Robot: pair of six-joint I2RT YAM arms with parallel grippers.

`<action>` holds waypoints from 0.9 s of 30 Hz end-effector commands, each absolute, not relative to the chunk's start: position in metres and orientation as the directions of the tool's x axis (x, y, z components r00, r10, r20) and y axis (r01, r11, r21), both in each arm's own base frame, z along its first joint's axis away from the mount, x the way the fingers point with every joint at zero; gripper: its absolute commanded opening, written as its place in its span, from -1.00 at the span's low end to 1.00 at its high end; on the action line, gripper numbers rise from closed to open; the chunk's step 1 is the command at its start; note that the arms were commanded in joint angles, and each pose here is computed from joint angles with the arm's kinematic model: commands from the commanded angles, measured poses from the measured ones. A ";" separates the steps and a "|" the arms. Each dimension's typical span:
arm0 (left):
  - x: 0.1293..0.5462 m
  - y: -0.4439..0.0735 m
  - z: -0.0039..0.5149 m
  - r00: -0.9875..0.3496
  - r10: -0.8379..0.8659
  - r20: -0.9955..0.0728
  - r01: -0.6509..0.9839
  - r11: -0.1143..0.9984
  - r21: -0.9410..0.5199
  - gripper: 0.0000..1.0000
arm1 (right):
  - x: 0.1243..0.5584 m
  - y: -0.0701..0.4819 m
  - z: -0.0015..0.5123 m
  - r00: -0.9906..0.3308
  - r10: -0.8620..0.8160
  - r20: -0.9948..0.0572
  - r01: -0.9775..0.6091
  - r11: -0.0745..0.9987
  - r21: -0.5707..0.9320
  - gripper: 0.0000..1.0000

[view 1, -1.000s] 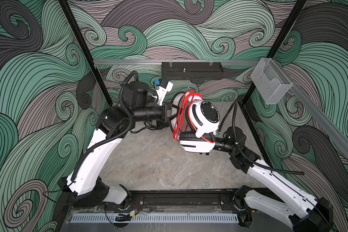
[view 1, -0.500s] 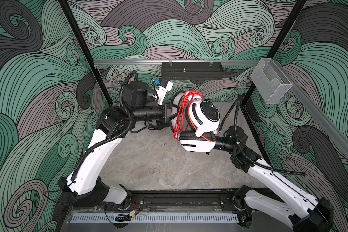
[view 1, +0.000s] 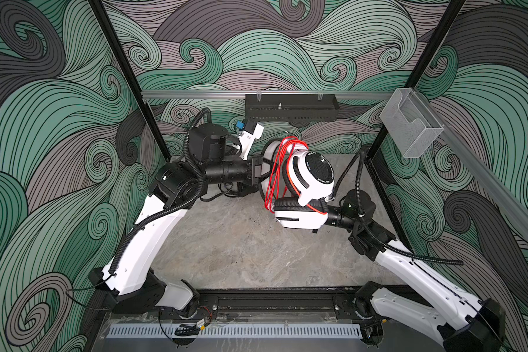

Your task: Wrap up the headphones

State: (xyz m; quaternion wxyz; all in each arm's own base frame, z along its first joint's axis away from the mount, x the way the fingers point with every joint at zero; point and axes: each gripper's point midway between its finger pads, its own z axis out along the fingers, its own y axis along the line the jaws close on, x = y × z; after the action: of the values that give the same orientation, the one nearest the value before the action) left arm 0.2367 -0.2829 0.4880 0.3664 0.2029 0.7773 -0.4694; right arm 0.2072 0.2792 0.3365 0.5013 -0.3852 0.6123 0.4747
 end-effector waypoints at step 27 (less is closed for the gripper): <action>0.332 -0.209 0.552 -0.390 -0.684 -0.616 0.291 0.543 -0.788 -1.00 | 0.221 0.256 0.255 -0.311 -0.243 -0.919 -0.860 0.484 0.163 -1.00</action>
State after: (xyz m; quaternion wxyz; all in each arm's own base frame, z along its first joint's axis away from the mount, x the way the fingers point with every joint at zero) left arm 0.3235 -0.2286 0.4830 0.4733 -0.0694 0.7817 -0.4001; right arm 0.2203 0.2596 0.2826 0.4811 -0.3707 0.7007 0.3744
